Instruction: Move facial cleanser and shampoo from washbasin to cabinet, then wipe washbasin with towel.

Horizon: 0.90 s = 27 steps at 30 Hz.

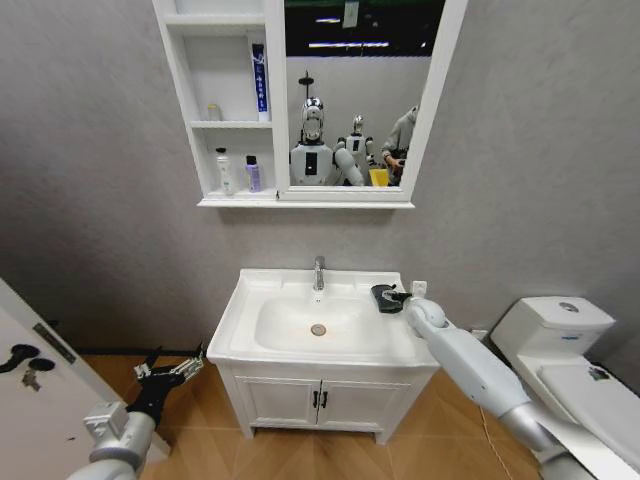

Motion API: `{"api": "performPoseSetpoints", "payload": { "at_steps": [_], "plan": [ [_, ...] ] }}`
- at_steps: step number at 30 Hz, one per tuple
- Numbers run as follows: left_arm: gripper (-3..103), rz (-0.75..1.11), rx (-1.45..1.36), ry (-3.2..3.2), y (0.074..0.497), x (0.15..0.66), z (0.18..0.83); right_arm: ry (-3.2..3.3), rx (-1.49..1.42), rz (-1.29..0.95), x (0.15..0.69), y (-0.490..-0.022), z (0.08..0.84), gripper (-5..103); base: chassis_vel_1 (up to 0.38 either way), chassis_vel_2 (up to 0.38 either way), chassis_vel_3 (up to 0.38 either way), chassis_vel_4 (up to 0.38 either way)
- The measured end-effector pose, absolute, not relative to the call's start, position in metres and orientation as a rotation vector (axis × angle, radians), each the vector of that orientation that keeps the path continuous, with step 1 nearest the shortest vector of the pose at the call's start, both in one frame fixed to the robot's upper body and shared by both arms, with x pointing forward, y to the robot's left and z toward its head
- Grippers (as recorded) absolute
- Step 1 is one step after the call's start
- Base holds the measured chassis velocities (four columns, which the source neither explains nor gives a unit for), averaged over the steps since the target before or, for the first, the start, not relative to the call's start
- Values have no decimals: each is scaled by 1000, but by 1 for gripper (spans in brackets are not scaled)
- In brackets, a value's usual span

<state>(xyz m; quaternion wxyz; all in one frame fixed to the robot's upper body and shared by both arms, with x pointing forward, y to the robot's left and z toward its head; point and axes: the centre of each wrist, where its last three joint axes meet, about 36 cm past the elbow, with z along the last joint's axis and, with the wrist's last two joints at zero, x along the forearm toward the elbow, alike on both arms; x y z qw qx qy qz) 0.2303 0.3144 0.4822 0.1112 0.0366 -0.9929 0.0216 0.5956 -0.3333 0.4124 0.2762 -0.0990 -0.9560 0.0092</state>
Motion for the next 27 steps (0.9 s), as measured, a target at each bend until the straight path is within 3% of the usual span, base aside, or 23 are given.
{"api": "performPoseSetpoints", "payload": {
  "at_steps": [10, 23, 27],
  "plan": [
    [100, 63, 108, -2916, 314, 230, 482, -2503, -277, 0, 618, -328, 371, 103, 0, 0, 0, 0],
    [100, 63, 108, -2916, 314, 230, 482, -2521, -275, 12, 623, -317, 369, 88, 0, 0, 0, 0],
    [100, 63, 108, -2916, 314, 230, 482, -2542, -269, 26, 622, -319, 382, 94, 0, 0, 0, 0]
  ]
}}
